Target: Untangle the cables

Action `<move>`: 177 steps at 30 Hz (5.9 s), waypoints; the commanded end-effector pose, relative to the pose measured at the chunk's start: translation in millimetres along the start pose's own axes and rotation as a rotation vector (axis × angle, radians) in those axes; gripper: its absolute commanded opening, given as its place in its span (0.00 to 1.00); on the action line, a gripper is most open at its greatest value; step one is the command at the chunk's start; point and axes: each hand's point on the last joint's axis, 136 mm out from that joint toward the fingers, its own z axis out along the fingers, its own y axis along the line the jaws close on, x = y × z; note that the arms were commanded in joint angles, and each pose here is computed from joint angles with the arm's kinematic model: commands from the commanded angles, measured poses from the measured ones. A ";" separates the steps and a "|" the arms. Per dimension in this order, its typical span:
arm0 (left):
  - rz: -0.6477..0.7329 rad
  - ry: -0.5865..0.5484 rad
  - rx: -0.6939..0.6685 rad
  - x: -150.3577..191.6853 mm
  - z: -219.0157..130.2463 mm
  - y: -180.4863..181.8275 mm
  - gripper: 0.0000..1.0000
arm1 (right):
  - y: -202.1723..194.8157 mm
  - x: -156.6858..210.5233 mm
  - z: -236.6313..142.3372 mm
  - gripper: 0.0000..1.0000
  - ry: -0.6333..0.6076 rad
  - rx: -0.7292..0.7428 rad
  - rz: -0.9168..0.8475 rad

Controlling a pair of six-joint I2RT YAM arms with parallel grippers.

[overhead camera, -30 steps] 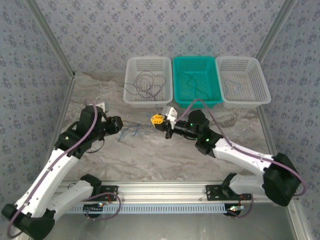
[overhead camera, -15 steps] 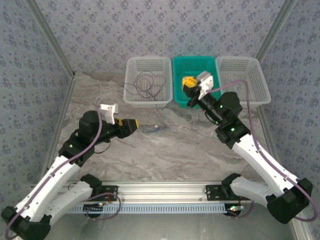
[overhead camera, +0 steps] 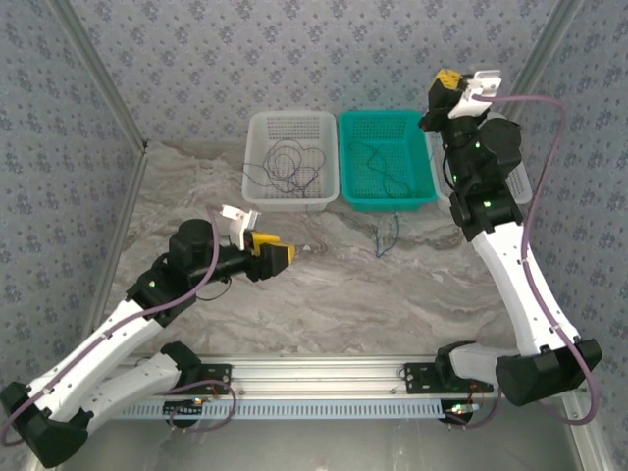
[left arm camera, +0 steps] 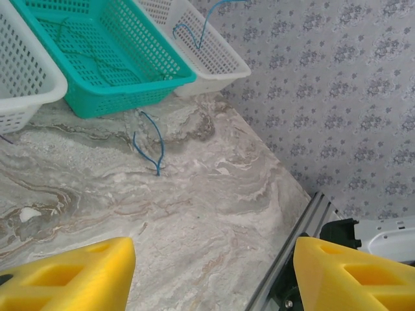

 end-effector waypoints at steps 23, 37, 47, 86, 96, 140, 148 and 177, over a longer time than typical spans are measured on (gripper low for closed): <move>0.040 -0.041 0.000 0.5 -9.1 -2.4 0.71 | -171.4 53.5 86.5 0.00 0.161 0.649 0.269; 0.032 -0.050 -0.021 1.1 -16.8 -1.1 0.72 | -203.7 242.6 45.8 0.03 0.490 0.849 0.347; 0.017 -0.056 -0.020 -2.1 -12.3 -0.7 0.72 | -215.5 299.2 24.0 0.52 0.650 0.836 0.351; 0.032 0.043 0.013 -1.1 37.9 -2.7 0.73 | 17.1 456.2 -182.9 0.49 1.238 0.232 0.029; 0.029 0.036 0.009 -0.2 36.2 -2.2 0.73 | 30.0 495.0 -195.9 0.27 1.332 0.198 0.074; 0.053 0.047 0.038 6.8 39.5 -19.5 0.99 | -232.0 345.3 -1.4 0.29 0.854 0.695 0.320; 0.028 -0.068 -0.527 -3.5 3.7 76.2 0.99 | -199.7 327.3 -7.8 0.80 0.884 0.581 0.423; 0.261 -0.297 -1.269 26.6 -116.4 287.4 0.99 | -146.2 409.7 -144.8 0.97 0.769 0.493 -0.297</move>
